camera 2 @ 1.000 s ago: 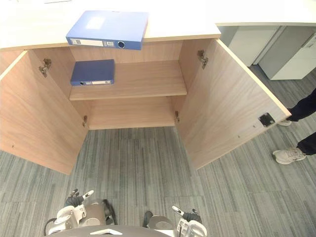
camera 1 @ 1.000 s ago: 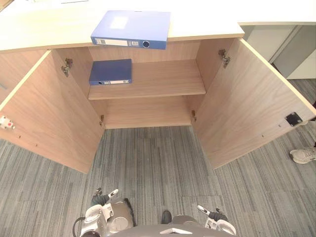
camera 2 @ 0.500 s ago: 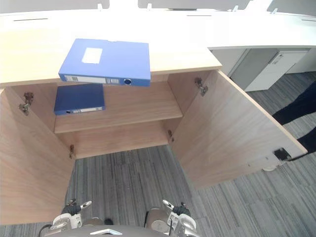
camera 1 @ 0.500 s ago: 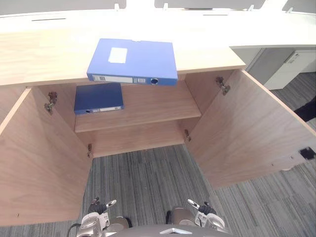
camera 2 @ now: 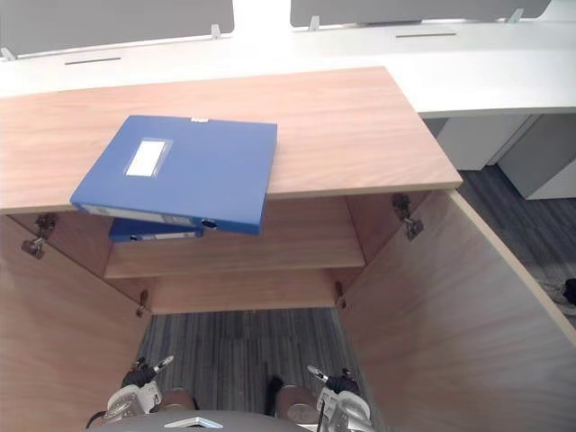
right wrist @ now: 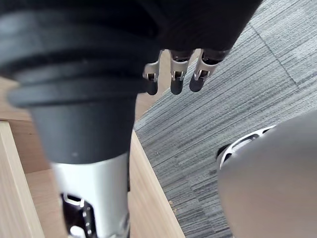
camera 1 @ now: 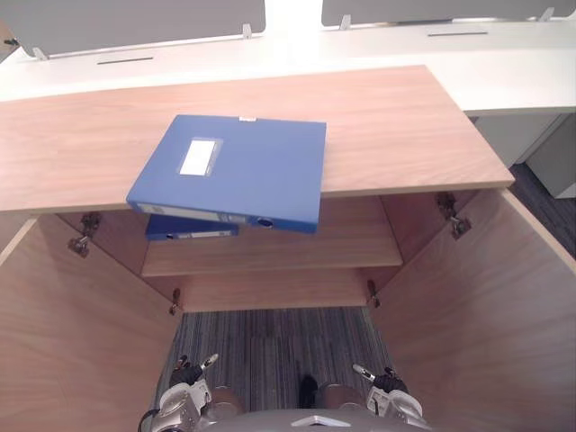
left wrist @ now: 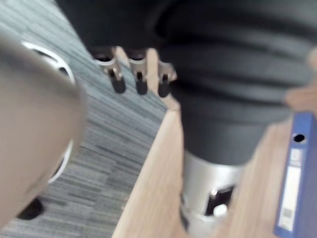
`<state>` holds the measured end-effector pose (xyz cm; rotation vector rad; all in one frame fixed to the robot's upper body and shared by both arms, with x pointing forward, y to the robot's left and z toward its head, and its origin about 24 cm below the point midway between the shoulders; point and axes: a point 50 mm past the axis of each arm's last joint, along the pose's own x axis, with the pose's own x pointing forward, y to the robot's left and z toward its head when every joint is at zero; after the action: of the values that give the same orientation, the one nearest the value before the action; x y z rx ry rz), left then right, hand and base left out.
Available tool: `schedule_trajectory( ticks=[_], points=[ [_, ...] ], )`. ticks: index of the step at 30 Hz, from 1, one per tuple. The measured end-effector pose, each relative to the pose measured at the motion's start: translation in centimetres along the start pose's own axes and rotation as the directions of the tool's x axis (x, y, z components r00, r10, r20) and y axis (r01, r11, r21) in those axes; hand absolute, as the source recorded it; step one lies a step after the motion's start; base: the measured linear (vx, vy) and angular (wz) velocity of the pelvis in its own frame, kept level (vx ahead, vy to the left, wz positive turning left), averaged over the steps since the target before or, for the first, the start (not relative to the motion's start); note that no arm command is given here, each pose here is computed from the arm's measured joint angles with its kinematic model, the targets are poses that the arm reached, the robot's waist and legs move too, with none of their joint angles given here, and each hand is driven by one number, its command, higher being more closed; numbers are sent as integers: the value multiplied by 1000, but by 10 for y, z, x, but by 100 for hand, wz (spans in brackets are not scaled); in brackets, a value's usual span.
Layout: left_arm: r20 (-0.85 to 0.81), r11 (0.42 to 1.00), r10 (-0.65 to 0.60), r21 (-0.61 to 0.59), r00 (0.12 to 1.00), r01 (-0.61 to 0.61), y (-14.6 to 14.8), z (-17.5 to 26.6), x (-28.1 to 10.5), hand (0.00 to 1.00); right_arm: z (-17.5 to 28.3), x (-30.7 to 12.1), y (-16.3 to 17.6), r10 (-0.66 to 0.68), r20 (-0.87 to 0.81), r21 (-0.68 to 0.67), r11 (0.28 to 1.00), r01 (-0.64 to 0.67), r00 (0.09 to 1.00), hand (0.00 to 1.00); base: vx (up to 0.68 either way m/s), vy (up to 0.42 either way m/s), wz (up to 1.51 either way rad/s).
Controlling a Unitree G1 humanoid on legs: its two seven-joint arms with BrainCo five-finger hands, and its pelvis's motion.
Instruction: Walk over to the cabinet, pick up the folder, carry it to the office cabinet, place the folder inside the office cabinet, then close the office cabinet door
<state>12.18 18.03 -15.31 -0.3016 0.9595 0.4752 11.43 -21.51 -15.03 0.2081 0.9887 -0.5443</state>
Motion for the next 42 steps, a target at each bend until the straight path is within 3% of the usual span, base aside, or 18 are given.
schedule_trajectory(
  ticks=[7,13,25,30,34,42],
  points=[
    [1,999,-12,36,1000,12,-1,3,1,0,-12,-3,1,-9,-42,64,998,12,999,0,183,135,-21],
    [-14,990,-23,142,1000,25,7,1,3,0,-27,-6,4,-5,-97,68,998,12,995,0,69,138,-3],
    [-16,967,-33,253,999,36,15,-6,-1,0,-21,-2,-6,-20,-86,-19,1000,18,996,0,-84,17,5],
    [201,955,-121,290,972,59,-4,36,-10,0,-18,-1,-5,-11,-71,-64,998,6,997,0,-84,43,12],
    [461,951,-205,304,863,64,-13,84,-37,0,-19,-2,-7,-14,-71,-68,998,9,997,0,4,62,8],
    [679,937,-328,325,657,132,-31,121,-87,0,-21,-4,-5,4,-59,-96,995,-10,998,0,87,32,3]
  ],
)
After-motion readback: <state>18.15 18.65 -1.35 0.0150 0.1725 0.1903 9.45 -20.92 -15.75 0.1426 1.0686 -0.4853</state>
